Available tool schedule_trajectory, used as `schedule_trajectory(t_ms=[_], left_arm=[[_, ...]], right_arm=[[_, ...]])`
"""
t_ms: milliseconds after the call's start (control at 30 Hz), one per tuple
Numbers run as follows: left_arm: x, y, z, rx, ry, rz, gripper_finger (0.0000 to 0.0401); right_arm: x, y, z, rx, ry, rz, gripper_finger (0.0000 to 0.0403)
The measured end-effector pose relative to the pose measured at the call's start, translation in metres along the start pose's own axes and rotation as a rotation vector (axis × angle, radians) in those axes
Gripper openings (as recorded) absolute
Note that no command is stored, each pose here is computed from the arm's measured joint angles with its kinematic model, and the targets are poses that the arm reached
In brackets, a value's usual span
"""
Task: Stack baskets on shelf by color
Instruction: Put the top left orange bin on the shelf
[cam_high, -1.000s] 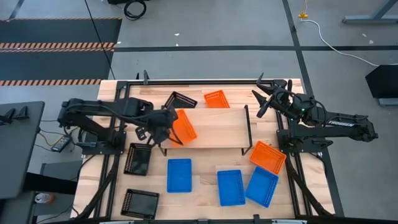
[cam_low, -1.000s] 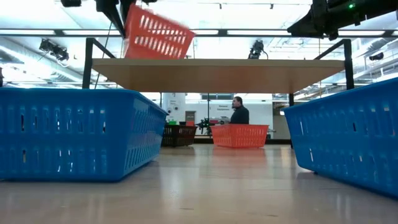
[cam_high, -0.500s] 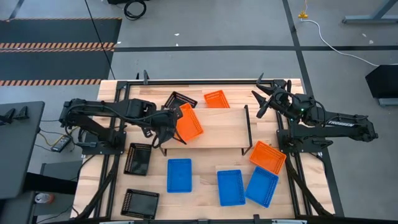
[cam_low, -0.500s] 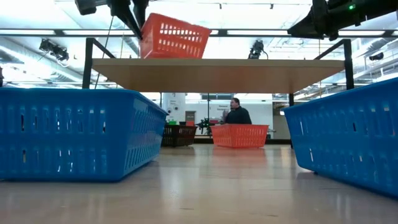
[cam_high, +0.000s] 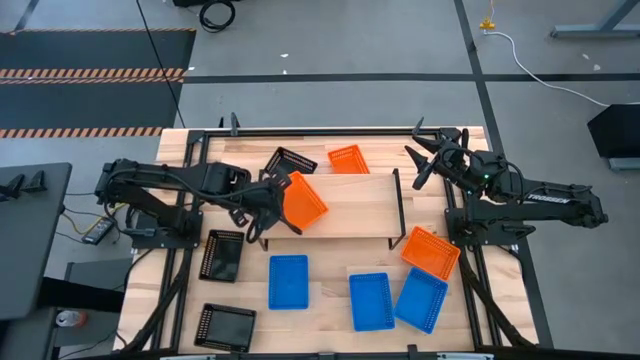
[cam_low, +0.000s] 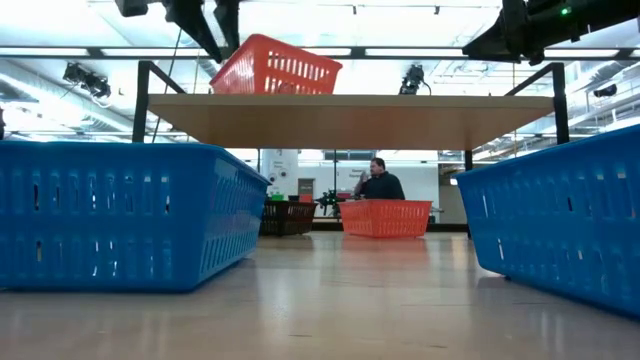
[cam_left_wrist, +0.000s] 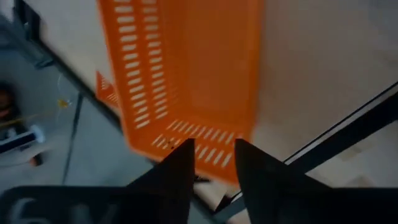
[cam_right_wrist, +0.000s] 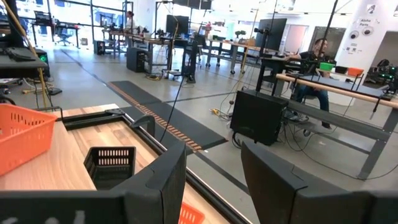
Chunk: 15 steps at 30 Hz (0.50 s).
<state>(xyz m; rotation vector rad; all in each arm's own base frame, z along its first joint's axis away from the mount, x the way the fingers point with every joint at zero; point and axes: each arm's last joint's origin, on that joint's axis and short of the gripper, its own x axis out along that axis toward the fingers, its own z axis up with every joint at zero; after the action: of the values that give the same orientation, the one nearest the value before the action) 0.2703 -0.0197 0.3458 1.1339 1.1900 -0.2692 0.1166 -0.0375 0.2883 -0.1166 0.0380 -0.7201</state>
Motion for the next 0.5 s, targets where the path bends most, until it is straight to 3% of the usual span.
schedule_trajectory(t_ms=[167, 267, 367, 500], left_arm=[[-0.009, 0.008, 0.008, -0.048, 0.066, 0.230, 0.0176], [-0.022, 0.017, 0.023, -0.205, 0.012, 0.438, 0.0188], [-0.040, 0.031, 0.036, -0.584, -0.216, 0.596, 0.0192], [-0.046, 0.035, 0.042, -1.129, -0.477, 0.545, 0.0187]], right_arm=[[0.000, 0.000, 0.000, 0.000, 0.000, 0.000, 0.0162], [0.000, 0.000, 0.000, 0.000, 0.000, 0.000, 0.0162], [0.000, 0.000, 0.000, 0.000, 0.000, 0.000, 0.0162], [0.000, 0.000, 0.000, -0.001, 0.001, 0.000, 0.0162]])
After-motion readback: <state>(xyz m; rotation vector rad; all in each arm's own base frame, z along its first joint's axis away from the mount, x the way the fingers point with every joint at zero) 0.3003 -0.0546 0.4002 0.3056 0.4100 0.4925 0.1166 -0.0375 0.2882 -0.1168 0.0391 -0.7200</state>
